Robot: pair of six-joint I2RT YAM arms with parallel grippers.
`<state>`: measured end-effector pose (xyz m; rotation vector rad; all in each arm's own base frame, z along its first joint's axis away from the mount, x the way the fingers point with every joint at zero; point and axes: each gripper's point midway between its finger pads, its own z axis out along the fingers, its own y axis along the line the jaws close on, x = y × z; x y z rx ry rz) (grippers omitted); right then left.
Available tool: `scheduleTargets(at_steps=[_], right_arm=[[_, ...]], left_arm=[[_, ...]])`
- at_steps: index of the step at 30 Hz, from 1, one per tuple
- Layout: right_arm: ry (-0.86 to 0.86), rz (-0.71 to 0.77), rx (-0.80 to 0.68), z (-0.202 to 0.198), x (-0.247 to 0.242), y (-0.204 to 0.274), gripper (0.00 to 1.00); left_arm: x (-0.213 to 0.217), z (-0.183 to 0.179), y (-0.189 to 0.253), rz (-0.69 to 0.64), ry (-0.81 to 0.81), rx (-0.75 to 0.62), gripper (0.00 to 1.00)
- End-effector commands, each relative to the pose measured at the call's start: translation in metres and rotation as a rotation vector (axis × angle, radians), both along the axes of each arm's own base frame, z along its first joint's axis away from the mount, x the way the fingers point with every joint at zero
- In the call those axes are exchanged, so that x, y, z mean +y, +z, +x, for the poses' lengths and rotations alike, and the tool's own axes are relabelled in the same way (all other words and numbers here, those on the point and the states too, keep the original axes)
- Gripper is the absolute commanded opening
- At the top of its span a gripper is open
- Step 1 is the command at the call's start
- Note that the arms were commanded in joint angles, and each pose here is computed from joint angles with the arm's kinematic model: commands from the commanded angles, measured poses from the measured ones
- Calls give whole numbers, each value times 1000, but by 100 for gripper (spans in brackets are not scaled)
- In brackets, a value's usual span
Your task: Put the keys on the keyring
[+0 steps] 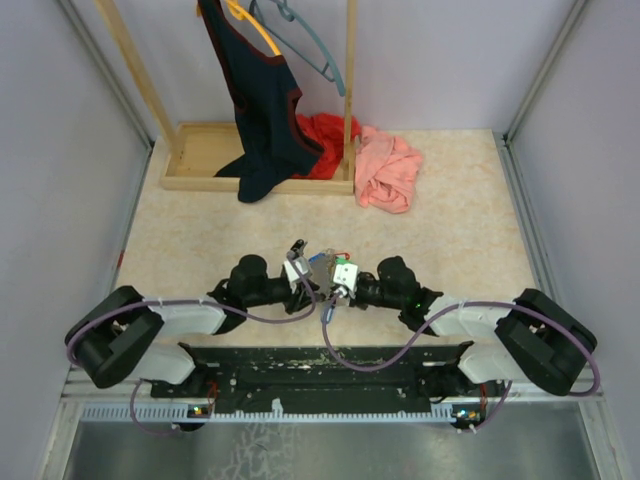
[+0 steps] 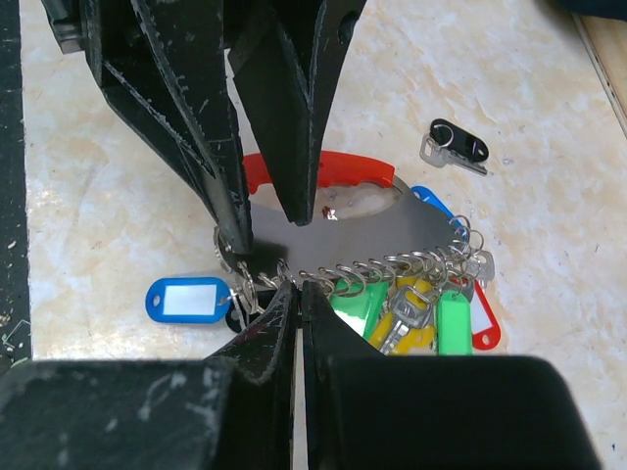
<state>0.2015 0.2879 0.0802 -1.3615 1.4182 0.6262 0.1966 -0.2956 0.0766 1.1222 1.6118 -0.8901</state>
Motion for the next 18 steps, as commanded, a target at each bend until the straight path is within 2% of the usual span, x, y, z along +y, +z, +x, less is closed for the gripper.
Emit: scheduleTargets(at_steps=[1, 13, 18], right_arm=[[15, 76, -57, 4, 9, 23, 0], [24, 91, -19, 3, 15, 22, 0], [32, 93, -11, 1, 16, 22, 0]], left_arm=[[-12, 4, 12, -31, -40, -50, 37], [-23, 5, 12, -66, -33, -65, 34], [-25, 8, 10, -65, -25, -68, 29]])
